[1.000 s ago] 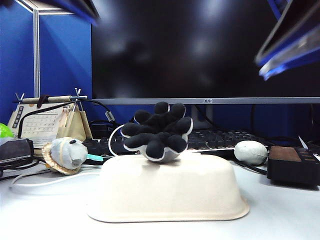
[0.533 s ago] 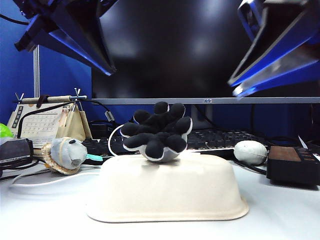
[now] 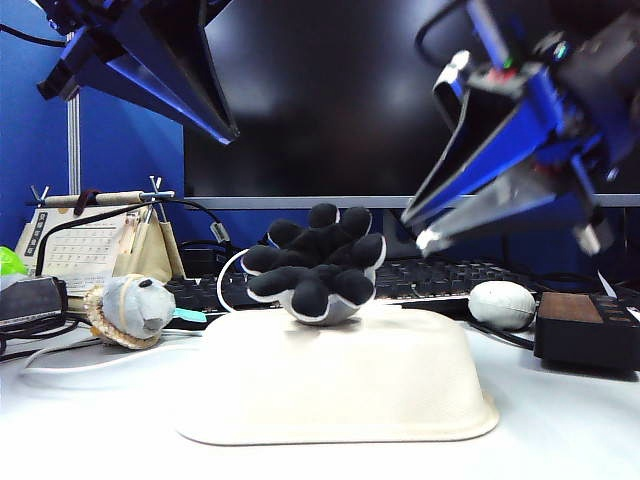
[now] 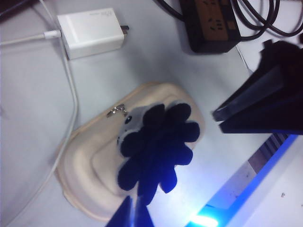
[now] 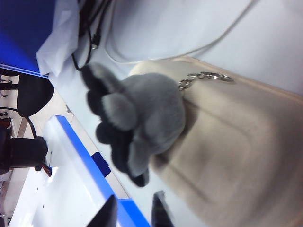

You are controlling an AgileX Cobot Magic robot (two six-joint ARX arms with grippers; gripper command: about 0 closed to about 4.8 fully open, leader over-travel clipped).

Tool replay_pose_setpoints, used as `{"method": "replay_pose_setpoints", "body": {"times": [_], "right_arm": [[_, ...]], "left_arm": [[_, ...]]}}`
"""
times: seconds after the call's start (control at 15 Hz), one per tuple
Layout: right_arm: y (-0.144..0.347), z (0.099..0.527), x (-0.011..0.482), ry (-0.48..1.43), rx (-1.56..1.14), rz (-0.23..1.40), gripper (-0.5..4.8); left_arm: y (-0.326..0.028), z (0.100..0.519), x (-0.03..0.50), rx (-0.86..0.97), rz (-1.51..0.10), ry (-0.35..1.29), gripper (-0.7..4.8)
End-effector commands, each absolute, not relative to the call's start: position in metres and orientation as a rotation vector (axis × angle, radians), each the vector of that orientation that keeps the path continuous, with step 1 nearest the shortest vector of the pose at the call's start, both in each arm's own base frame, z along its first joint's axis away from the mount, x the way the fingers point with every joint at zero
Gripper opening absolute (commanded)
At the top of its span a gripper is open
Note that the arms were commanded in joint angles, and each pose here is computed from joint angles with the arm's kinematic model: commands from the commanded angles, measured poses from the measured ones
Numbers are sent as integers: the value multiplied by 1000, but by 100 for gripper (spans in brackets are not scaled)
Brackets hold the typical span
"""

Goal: Place the tilting octopus upright.

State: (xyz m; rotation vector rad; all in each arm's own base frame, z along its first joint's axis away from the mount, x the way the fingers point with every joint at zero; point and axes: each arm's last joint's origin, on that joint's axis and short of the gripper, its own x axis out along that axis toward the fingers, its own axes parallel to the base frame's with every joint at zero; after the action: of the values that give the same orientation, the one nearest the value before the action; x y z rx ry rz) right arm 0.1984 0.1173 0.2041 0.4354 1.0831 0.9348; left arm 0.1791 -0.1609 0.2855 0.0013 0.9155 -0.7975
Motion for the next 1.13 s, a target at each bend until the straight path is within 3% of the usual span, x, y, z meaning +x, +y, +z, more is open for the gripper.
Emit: {"method": "replay_pose_setpoints", "body": {"times": [0.07,0.93,1.13], "right_arm": [[123,199,206,1073,459,1014,128],[128,199,216,1023,467,1035,128],[131,192,218,1050,468,1032,203]], "left_arm": [[-161,287,180,-3,-803,900,22],[-162,286,181,-3,-805,905,22],[-162,286,181,-3,-805,904,22]]}}
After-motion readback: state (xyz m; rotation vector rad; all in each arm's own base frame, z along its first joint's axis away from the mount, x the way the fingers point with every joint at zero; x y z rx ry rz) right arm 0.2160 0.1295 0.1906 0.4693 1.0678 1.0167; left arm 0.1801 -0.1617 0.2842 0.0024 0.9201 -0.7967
